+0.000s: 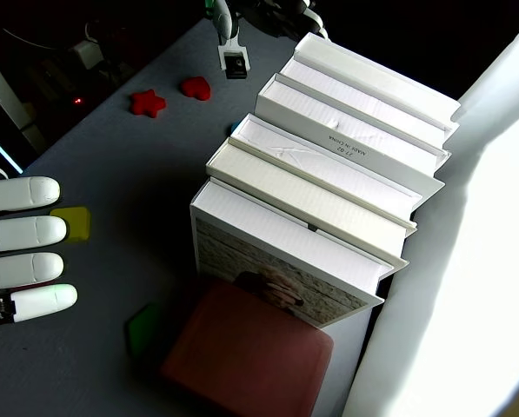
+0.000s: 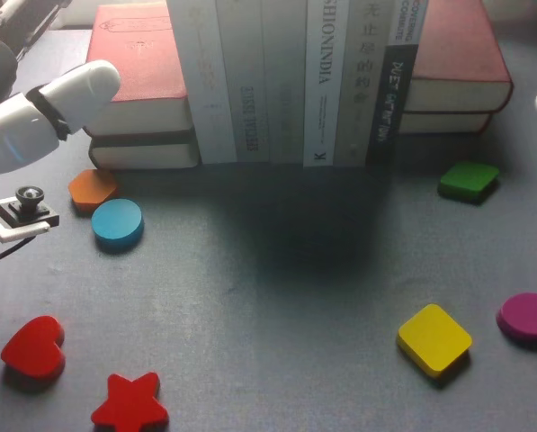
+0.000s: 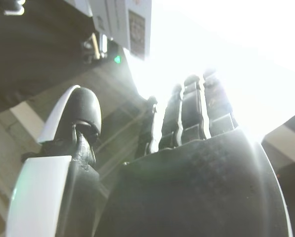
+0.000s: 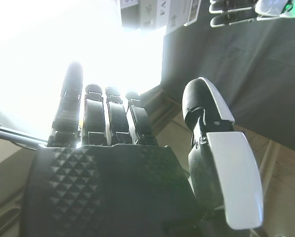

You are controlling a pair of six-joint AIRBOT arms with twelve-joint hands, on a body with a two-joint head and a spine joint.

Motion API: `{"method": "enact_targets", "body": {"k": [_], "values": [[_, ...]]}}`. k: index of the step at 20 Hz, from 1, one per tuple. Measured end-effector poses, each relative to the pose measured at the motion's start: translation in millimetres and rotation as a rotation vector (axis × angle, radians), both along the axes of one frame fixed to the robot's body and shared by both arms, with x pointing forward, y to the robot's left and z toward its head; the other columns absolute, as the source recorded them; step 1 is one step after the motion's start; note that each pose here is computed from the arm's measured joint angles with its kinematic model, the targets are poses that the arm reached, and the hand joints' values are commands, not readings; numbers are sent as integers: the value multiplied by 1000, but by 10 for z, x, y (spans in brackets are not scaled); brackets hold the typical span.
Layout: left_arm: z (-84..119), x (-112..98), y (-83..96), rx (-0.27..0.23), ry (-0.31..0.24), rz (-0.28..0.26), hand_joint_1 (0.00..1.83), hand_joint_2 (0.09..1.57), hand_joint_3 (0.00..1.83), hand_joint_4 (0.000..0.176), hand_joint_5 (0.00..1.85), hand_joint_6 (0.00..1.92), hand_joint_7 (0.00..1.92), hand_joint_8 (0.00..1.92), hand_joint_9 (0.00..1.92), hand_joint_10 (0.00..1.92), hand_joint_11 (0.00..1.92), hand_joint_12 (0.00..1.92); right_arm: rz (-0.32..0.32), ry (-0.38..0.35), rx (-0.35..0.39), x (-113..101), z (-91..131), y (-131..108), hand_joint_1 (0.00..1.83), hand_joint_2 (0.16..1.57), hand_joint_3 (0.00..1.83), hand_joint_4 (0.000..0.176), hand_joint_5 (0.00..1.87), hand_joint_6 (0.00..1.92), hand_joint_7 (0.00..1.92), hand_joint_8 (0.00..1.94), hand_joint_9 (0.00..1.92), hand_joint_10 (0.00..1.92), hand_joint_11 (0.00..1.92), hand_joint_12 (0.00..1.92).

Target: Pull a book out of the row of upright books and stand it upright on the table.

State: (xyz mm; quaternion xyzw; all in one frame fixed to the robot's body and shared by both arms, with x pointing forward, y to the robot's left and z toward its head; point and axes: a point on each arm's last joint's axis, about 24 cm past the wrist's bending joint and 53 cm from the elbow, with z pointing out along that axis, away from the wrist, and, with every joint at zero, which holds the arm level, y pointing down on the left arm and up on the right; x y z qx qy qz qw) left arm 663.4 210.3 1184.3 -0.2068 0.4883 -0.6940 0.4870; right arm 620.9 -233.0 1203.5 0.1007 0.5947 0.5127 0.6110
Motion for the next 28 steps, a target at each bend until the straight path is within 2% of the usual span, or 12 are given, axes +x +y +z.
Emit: {"method": "enact_targets", "body": {"k": [2, 5, 7, 9, 12, 15, 17, 22, 23, 25, 26, 28], "values": [[1, 0, 0, 0, 0, 0, 395, 1363, 9, 24, 25, 2, 0, 0, 0, 0, 0, 0, 0, 0, 0, 0, 0, 1, 444, 1349, 6, 0, 0, 0, 0, 0, 0, 0, 0, 295], [1, 0, 1, 0, 0, 0, 397, 1363, 5, 13, 24, 1, 0, 0, 0, 0, 0, 0, 2, -1, -1, -2, 0, 4, 494, 1361, 3, 0, 0, 0, 0, 0, 0, 0, 0, 20], [1, 0, 1, 0, 0, 0, 385, 1361, 3, 33, 19, 0, 0, 0, 0, 0, 0, 0, 14, -6, -12, -7, 5, 25, 454, 1369, 5, 0, 0, 0, 0, 0, 0, 0, 36, 24], [-2, 2, 3, 0, 1, 1, 381, 1363, 3, 24, 23, 2, 0, 0, 0, 0, 0, 0, 28, -21, -35, 65, 69, 116, 453, 1388, 9, 0, 0, 0, 0, 0, 0, 0, 0, 0], [-21, -5, 6, 4, 4, 0, 330, 1363, 2, 45, 10, 2, 0, 0, 0, 0, 0, 0, 61, -75, -64, 190, 289, 278, 569, 1411, 8, 0, 0, 0, 0, 0, 0, 0, 0, 0], [-27, 2, 28, 1, 7, 8, 351, 1359, 0, 41, 13, 2, 0, 0, 0, 0, 0, 0, 79, -81, -115, 334, 330, 462, 273, 1392, 1, 0, 1, 0, 0, 0, 0, 0, 0, 0], [-59, -11, 34, 8, 13, 6, 370, 1349, 0, 46, 30, 7, 0, 0, 0, 0, 0, 0, 95, -89, -143, 408, 359, 593, 229, 1384, 0, 13, 0, 0, 0, 0, 0, 0, 0, 0], [-89, -4, 61, 8, 22, 15, 375, 1335, 0, 60, 34, 4, 0, 0, 0, 0, 0, 0, 103, -100, -194, 628, 447, 841, 113, 1421, 10, 14, 116, 41, 0, 0, 0, 0, 0, 0], [-101, -10, 59, 10, 24, 13, 387, 1336, 0, 54, 39, 4, 0, 0, 0, 0, 0, 0, 106, -99, -201, 667, 451, 894, 128, 1425, 9, 14, 136, 48, 0, 0, 0, 0, 0, 0], [-104, -11, 57, 12, 25, 12, 413, 1331, 0, 53, 53, 7, 0, 0, 0, 0, 0, 0, 110, -88, -226, 742, 431, 996, 86, 1429, 7, 37, 159, 52, 0, 0, 0, 0, 0, 0], [-101, -8, 63, 10, 25, 15, 428, 1331, 0, 52, 57, 7, 0, 0, 0, 0, 0, 0, 111, -90, -241, 769, 434, 1047, 108, 1423, 2, 12, 203, 65, 0, 0, 0, 0, 0, 0], [-105, -11, 57, 12, 25, 12, 447, 1333, 0, 55, 61, 5, 0, 0, 0, 0, 0, 0, 112, -93, -252, 795, 450, 1110, 127, 1410, 0, 13, 260, 81, 0, 0, 0, 0, 0, 0]]}}
